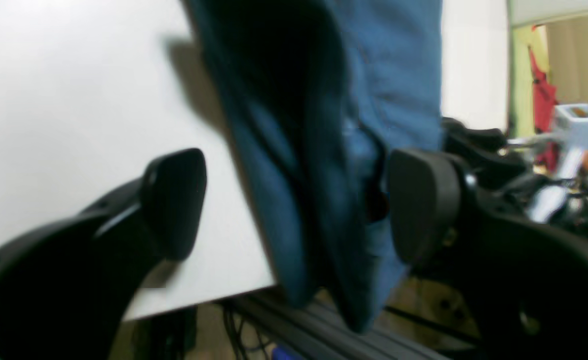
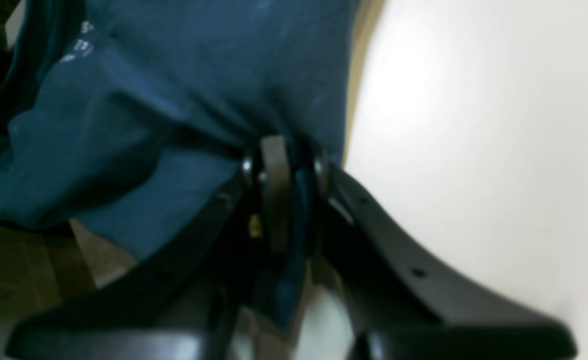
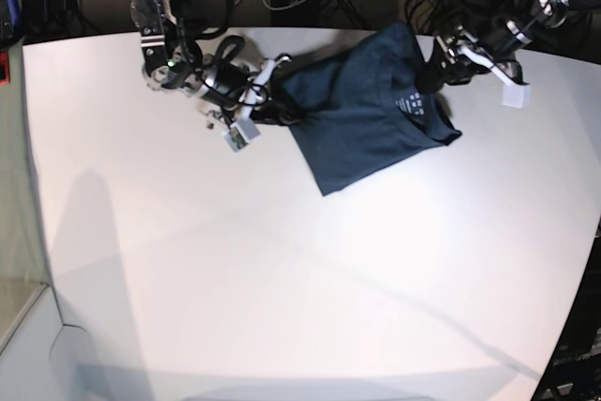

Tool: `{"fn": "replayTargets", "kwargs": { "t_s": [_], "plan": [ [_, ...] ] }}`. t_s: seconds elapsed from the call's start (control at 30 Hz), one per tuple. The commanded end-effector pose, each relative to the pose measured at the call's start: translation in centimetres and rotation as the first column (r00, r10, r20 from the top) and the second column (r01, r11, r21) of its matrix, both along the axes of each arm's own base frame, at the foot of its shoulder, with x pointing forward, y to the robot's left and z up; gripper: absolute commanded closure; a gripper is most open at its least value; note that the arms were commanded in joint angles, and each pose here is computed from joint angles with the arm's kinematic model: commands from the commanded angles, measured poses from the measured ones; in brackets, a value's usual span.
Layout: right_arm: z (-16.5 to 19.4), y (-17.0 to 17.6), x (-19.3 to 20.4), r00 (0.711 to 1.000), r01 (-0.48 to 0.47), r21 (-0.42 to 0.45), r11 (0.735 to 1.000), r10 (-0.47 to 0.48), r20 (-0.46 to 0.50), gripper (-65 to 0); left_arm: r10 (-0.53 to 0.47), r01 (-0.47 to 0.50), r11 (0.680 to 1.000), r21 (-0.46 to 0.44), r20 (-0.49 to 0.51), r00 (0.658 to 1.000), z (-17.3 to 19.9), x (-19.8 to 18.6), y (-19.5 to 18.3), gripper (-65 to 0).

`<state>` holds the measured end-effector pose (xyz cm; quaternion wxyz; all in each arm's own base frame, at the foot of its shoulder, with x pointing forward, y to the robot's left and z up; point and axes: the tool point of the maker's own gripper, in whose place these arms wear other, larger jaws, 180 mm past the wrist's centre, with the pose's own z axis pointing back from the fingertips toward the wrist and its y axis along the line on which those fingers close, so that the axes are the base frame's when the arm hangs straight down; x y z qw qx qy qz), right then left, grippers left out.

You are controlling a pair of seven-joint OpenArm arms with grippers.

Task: Layout the t-shirt on the table in an organized manner, then fold the t-shirt properly
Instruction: 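Lift and rotate the bundle with both grippers, then lower it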

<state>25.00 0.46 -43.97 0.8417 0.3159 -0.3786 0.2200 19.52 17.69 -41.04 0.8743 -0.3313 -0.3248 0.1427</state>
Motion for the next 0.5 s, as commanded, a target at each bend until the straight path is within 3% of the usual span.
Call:
{"fn": "replayTargets", "kwargs": {
  "t_s": [0.0,0.47],
  "plan": [
    [-2.1,-1.0,-1.3,0.998,-0.036,-0.112,0.993,0.029,-0.064,-5.9,0.006,-0.006,1.000,0.004,0.021,1.000,0.3,0.5,0.3,-54.7],
    [-1.9,-1.0,-0.9,0.998,-0.036,-0.114,0.993,0.030,-0.057,-5.9,-0.031,0.032,1.000,-0.002,-0.179,0.983,-5.0,-1.3,-3.4,-54.5]
  ]
}}
